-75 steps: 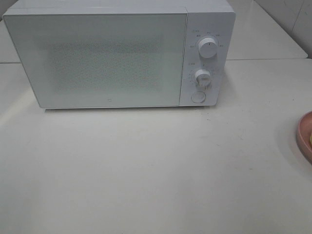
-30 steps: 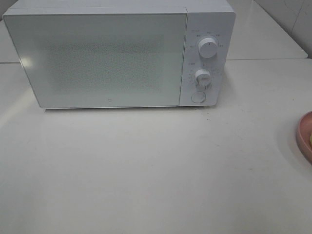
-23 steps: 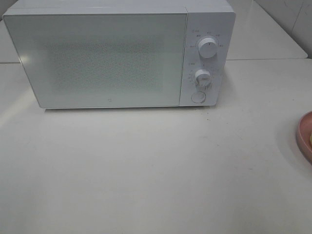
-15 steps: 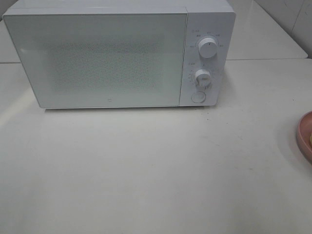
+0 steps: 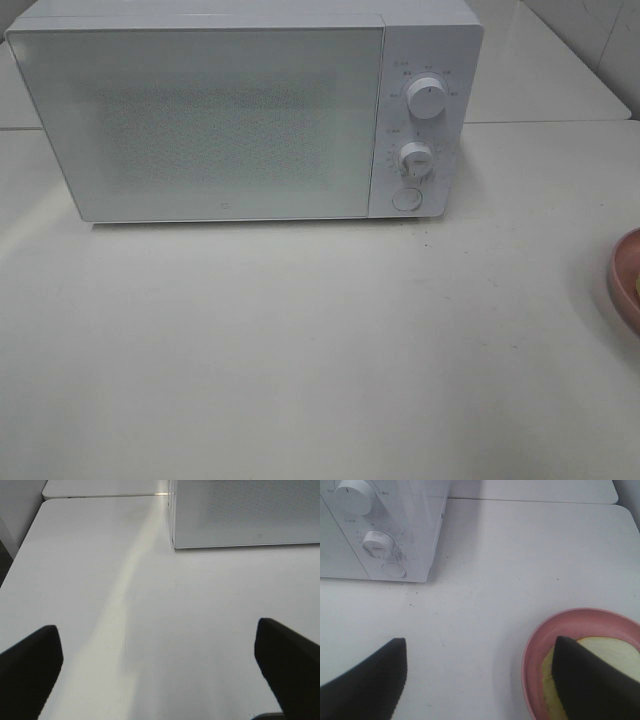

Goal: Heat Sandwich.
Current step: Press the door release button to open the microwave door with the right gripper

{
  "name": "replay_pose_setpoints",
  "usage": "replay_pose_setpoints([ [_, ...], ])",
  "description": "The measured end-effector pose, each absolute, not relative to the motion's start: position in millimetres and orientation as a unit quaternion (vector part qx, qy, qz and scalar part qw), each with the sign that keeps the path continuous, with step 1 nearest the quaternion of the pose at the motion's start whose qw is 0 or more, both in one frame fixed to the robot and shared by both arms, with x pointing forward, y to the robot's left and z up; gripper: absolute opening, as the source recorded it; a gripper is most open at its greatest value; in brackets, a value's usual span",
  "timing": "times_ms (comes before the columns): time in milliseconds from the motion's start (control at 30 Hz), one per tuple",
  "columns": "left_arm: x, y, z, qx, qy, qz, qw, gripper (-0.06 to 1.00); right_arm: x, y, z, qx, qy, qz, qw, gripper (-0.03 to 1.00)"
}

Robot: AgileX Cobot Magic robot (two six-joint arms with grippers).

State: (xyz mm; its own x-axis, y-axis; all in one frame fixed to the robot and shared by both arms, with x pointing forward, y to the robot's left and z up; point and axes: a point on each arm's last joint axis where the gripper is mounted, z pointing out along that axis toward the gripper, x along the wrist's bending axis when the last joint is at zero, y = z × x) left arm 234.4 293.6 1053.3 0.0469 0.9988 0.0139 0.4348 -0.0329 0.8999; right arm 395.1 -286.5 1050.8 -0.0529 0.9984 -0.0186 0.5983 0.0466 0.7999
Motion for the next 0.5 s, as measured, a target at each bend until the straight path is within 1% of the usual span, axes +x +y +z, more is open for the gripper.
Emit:
replay_pose_setpoints([
  [500,234.4,293.6,1053.3,0.616,0.582,0.371,0.380,0.99,446.7,-277.2,1029.4,0.591,0.648,0.354,0.325,0.77],
])
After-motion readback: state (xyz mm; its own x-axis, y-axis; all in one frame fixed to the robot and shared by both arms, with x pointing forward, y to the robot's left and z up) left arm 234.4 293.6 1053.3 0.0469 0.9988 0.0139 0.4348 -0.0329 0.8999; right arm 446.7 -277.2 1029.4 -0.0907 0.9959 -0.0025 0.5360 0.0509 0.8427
